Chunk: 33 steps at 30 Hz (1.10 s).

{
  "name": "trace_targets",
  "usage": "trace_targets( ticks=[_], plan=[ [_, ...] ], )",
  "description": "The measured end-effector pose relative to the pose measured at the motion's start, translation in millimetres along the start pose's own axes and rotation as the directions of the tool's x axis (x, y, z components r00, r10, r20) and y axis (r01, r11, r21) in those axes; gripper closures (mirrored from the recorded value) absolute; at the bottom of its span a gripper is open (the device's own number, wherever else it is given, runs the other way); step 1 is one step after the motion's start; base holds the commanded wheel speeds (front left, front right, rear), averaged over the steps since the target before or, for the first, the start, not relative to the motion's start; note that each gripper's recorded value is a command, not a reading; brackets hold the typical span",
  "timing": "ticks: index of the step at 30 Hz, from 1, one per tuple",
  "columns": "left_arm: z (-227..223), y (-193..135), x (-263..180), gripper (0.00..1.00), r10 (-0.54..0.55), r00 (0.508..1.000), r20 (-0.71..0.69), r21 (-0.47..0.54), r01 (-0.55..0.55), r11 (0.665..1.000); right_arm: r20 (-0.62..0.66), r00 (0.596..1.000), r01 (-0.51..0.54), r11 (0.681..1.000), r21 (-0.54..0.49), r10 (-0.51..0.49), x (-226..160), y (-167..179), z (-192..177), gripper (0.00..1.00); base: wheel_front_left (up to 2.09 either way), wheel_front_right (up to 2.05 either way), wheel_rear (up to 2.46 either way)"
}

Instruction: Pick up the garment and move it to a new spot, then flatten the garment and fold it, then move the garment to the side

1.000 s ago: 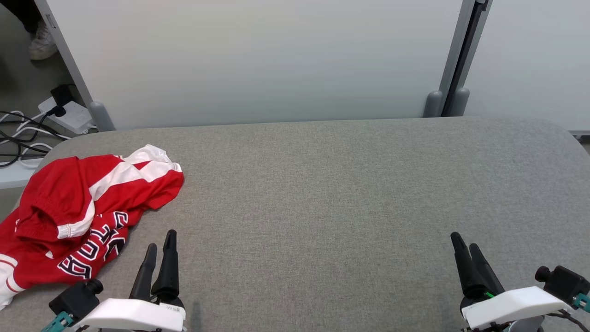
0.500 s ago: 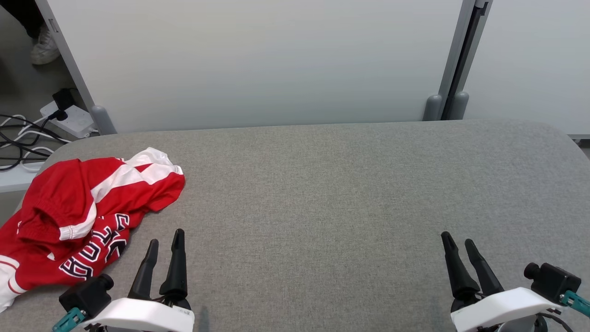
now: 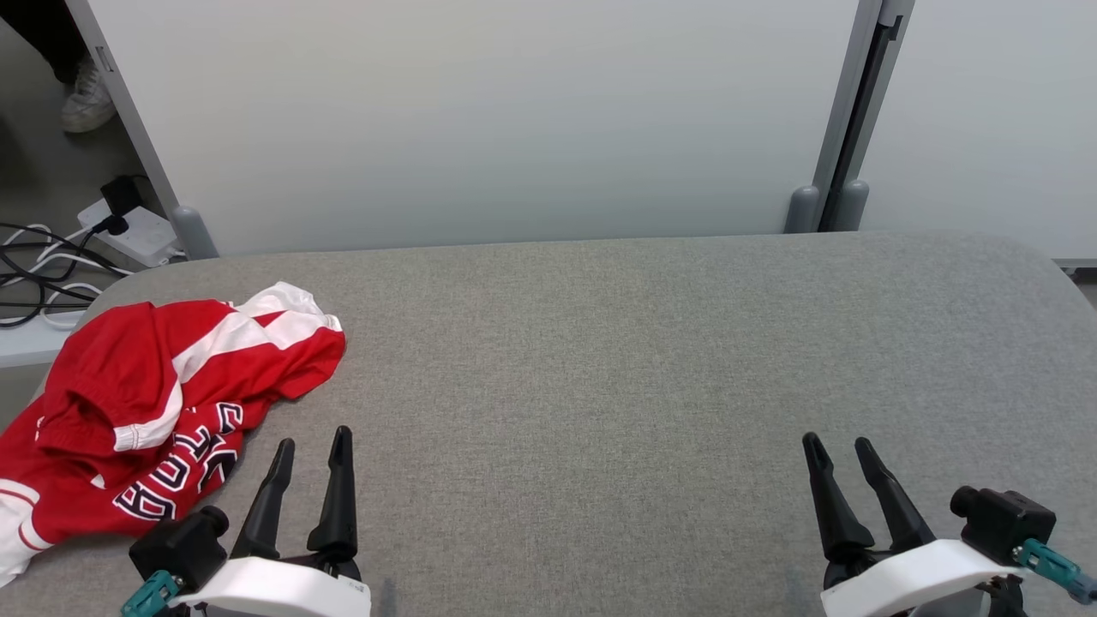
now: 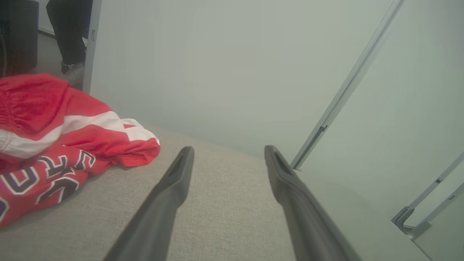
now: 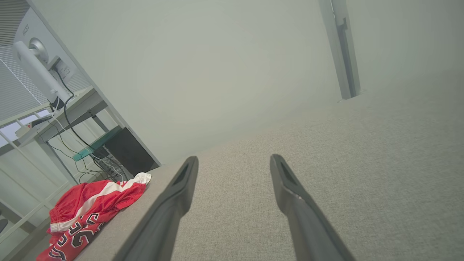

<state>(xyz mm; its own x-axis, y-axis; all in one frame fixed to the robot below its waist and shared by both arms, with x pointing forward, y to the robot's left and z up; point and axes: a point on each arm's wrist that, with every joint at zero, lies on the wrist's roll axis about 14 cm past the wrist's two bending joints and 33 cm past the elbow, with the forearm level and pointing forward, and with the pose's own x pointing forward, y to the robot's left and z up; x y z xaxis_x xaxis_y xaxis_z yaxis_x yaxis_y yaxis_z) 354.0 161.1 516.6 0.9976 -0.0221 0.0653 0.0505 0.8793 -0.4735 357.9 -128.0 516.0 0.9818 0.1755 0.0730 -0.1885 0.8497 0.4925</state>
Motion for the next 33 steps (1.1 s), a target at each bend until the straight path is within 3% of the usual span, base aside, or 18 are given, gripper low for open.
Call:
trace_targets(
  ticks=[13, 33],
  plan=[
    [3.4, -2.4, -1.8, 0.0, -0.025, 0.999, 0.025, 0.12, 0.022, 0.993, 0.033, 0.998, -0.048, 0.988, -0.147, 0.053, -1.6, 12.7, 7.9, 0.0, 0.0, 0.0, 0.0],
    [-6.0, 4.4, -6.9, 0.0, -0.031, 0.999, 0.006, 0.29, 0.028, 0.957, 0.058, 0.989, -0.107, 0.94, -0.325, 0.133, -3.7, 30.7, 12.8, 0.0, 0.0, 0.0, 0.0]
  ],
)
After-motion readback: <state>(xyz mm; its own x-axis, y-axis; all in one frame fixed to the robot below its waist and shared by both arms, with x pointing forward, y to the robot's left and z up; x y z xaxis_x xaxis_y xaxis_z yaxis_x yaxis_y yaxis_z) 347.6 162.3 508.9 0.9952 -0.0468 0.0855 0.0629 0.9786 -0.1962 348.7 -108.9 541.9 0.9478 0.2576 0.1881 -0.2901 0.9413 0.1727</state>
